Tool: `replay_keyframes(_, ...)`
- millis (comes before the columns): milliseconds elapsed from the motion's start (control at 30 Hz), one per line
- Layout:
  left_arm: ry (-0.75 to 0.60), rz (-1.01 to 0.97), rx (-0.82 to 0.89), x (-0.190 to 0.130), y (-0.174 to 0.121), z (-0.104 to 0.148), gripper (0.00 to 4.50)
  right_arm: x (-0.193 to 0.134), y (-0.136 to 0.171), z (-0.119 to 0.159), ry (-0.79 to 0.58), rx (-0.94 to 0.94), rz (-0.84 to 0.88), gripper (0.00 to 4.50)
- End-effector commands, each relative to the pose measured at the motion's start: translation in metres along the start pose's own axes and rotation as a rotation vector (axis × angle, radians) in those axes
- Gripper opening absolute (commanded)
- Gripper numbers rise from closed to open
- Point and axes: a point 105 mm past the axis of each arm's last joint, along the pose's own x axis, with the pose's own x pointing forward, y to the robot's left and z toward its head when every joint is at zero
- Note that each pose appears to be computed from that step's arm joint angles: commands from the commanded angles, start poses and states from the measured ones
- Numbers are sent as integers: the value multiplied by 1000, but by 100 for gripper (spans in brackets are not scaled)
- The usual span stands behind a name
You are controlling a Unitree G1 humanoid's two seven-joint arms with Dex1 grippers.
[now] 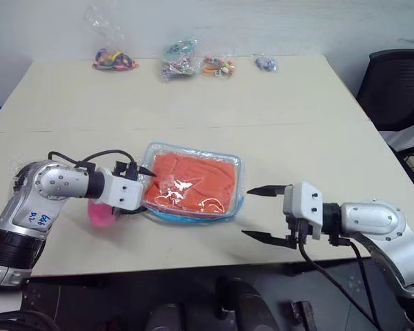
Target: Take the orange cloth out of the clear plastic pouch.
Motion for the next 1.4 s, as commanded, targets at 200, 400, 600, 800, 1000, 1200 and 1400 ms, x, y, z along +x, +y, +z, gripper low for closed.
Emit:
replay_keyframes(200, -19, 21, -40, -6, 4, 1, 302, 0, 0, 9, -13, -70, -2, 450)
replay_keyframes(400, -86, 29, -130, -7, 4, 9, 113, -1, 1, 5, 4, -79, 2, 450)
replay_keyframes(600, -132, -64, -217, -10, -9, 20, 2, 0, 1, 3, 9, -84, 4, 450)
replay_keyframes(800, -150, -36, -279, -7, -4, 25, 2, 0, 0, 3, 11, -90, 1, 450)
replay_keyframes(1000, -155, -14, -318, -5, 2, 25, 2, 0, 0, 3, 20, -98, -2, 450)
replay_keyframes(1200, -52, -62, -168, -2, -11, 15, 2, 0, 0, 3, 19, -100, -8, 450)
replay_keyframes(1400, -30, -49, -113, -4, -7, 10, 2, 0, -1, 3, 18, -99, -12, 450)
